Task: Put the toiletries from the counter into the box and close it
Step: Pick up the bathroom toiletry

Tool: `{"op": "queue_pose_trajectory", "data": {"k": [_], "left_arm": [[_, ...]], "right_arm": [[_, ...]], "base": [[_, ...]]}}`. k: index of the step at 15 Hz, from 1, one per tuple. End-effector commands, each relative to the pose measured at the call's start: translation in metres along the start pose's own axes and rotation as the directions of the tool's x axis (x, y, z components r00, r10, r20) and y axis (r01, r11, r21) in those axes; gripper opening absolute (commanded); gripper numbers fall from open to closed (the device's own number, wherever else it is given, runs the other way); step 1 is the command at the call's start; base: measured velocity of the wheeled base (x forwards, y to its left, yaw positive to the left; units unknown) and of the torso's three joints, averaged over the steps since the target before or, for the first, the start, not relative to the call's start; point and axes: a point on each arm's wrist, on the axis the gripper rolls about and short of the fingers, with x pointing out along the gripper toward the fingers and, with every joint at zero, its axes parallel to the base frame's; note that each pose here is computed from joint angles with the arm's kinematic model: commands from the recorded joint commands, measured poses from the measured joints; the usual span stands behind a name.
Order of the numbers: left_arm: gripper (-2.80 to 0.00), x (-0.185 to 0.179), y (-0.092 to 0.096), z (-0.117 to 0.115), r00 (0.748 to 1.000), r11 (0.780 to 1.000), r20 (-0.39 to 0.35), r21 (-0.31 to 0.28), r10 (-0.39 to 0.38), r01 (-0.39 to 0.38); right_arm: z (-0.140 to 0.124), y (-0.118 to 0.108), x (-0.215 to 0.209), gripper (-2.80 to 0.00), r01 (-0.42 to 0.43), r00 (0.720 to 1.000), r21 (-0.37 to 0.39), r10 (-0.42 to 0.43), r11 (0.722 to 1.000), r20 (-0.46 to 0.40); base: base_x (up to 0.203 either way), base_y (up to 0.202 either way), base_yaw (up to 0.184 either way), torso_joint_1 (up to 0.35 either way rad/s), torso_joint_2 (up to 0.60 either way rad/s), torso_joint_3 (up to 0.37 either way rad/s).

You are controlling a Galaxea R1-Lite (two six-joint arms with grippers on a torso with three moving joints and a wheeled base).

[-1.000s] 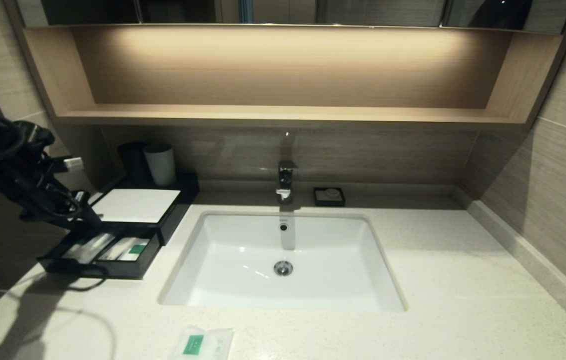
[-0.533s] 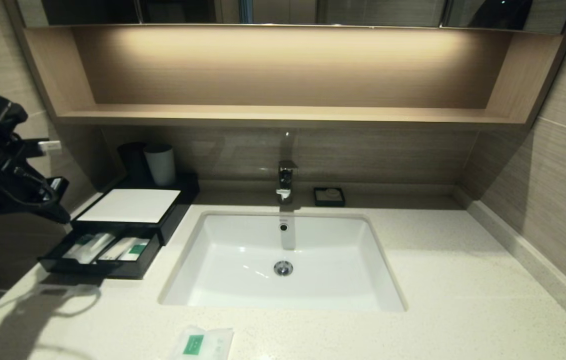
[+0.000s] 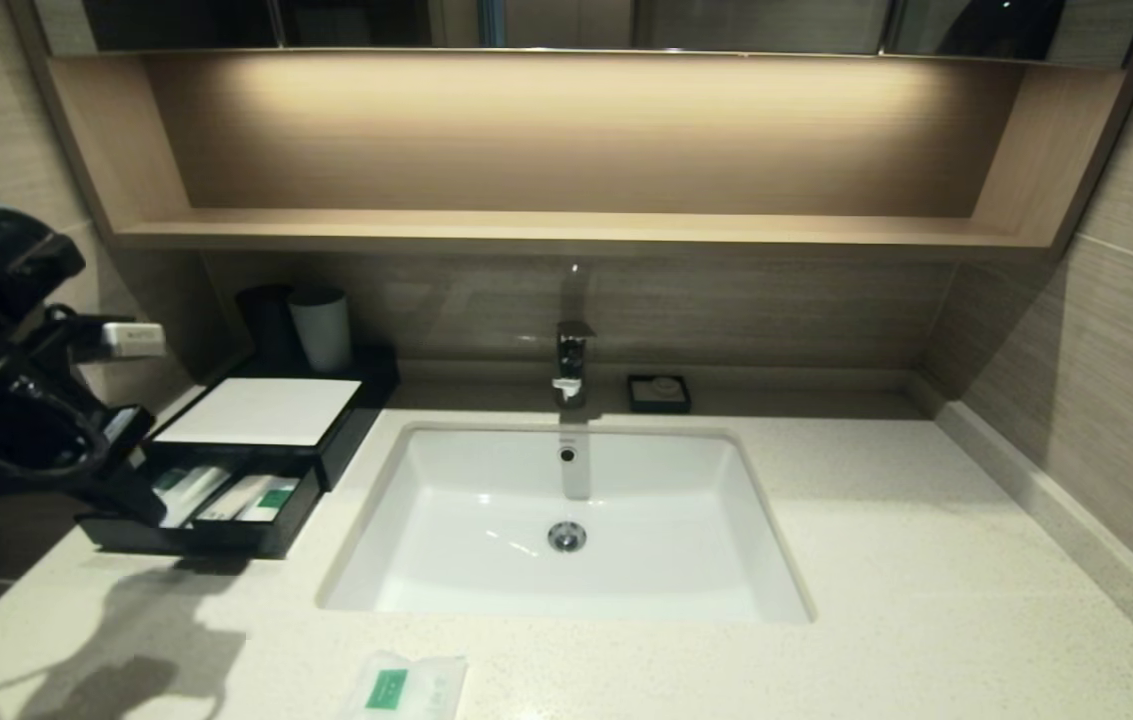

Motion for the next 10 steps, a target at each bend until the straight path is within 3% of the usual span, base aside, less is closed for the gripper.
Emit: {"op": "queue_pose_trajectory", "data": {"k": [1, 4, 8, 10], "left_arm": [[-2.8, 0.002, -0.03, -0.026, 0.998, 0.998, -0.054, 0.044, -0.034, 0.036], [-2.8, 0.012, -0.056, -0.046, 0.993, 0.996, -0.102, 0.062, -0.058, 0.065], [-2.8, 0.015, -0.087, -0.065, 0.996, 0.996, -0.055, 0.046, -0.071, 0.073], [-2.8, 0.017, -0.1, -0.072, 0.998, 0.997, -0.055, 0.062, -0.039, 0.042]], "right_arm": [[0.0, 0.0, 0.0, -2.8, 0.0, 1.0, 0.0, 0.0, 1.0, -0.001], [0.0, 0.0, 0.0, -2.8, 0.0, 1.0, 0.0, 0.0, 1.0, -0.001], [0.0, 0.0, 0.0, -2.8, 0.0, 1.0, 0.0, 0.0, 1.0, 0.001], [0.0, 0.0, 0.0, -2.8, 0.0, 1.0, 0.0, 0.0, 1.0, 0.0]], "base": [[0.0, 0.0, 0.0, 0.0, 0.0, 0.0], [0.0, 0.0, 0.0, 0.0, 0.0, 0.0], [0.0, 0.0, 0.0, 0.0, 0.0, 0.0], [0.0, 0.0, 0.0, 0.0, 0.0, 0.0]]}}
